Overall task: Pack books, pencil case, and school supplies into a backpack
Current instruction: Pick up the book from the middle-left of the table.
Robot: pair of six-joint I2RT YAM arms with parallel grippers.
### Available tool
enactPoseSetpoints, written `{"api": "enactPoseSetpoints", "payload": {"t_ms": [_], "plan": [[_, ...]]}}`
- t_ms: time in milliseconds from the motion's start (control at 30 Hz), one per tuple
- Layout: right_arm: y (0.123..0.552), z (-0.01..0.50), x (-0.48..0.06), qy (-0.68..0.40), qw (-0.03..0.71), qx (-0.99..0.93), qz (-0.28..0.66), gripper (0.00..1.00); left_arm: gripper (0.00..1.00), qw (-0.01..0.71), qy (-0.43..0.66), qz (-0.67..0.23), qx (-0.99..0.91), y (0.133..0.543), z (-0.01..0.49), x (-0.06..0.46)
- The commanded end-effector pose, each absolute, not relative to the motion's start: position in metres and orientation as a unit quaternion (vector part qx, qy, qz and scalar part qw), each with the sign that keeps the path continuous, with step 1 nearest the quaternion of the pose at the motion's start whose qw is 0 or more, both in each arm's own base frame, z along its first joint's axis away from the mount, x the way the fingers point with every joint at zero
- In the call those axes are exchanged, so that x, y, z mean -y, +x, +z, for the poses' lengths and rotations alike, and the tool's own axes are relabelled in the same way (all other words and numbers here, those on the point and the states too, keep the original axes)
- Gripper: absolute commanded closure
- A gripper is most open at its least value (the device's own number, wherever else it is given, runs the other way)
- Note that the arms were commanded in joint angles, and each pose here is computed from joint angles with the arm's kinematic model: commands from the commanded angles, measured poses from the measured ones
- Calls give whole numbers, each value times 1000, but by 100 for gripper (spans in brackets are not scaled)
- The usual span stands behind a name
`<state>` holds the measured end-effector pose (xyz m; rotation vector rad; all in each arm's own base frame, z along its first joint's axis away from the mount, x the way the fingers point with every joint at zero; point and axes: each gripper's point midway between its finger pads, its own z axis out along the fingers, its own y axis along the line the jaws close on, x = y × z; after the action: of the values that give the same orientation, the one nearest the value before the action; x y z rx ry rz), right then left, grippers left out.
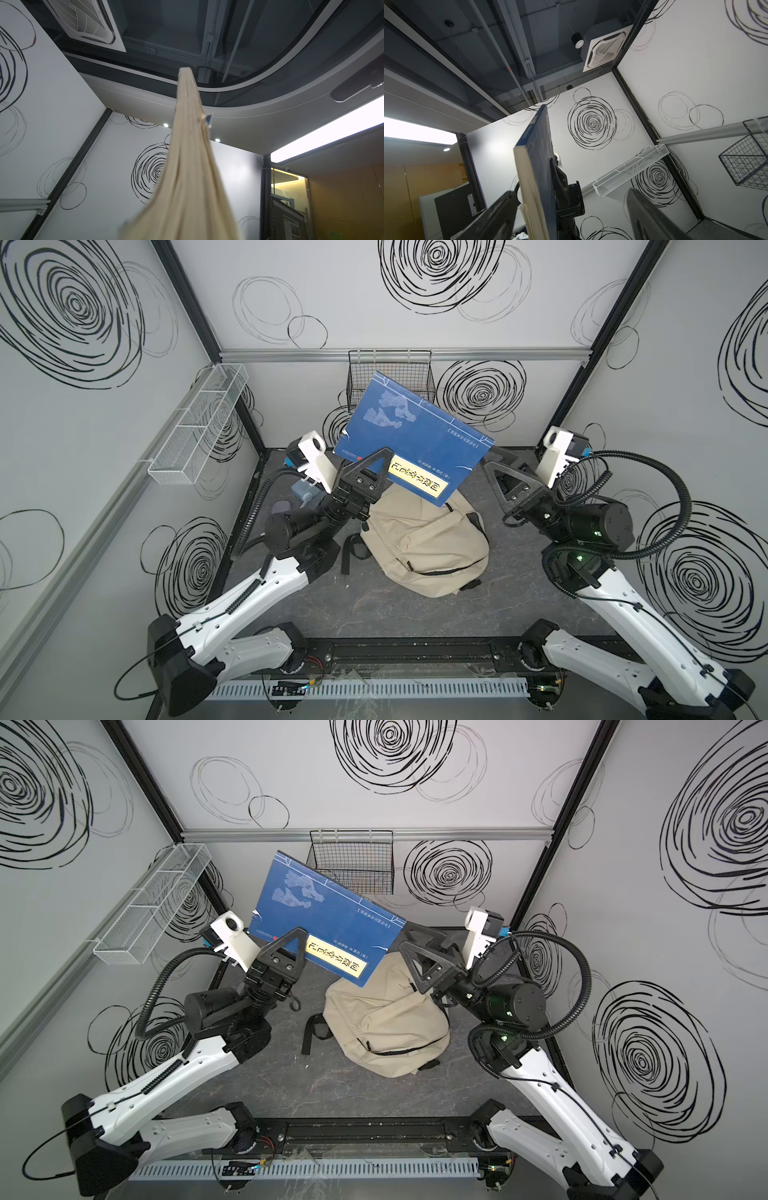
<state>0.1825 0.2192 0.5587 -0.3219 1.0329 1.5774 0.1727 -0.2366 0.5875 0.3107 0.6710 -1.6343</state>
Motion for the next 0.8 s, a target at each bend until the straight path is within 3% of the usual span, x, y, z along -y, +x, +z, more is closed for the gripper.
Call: {"api": "enactPoseSetpoints", "payload": {"t_ms": [0,200,467,767], "plan": [[168,573,-229,-167,575,-419,683,15,100,637,142,-713,-255,159,599,229],[163,572,-242,-183,567,-419,685,24,100,641,147,-701,-276,161,591,238],[148,570,-222,-186,598,-421,656,15,100,665,115,-687,-268,166,594,213],[158,566,-245,-187,558,-431,684,12,100,646,128,-700,-277,164,587,227]]}}
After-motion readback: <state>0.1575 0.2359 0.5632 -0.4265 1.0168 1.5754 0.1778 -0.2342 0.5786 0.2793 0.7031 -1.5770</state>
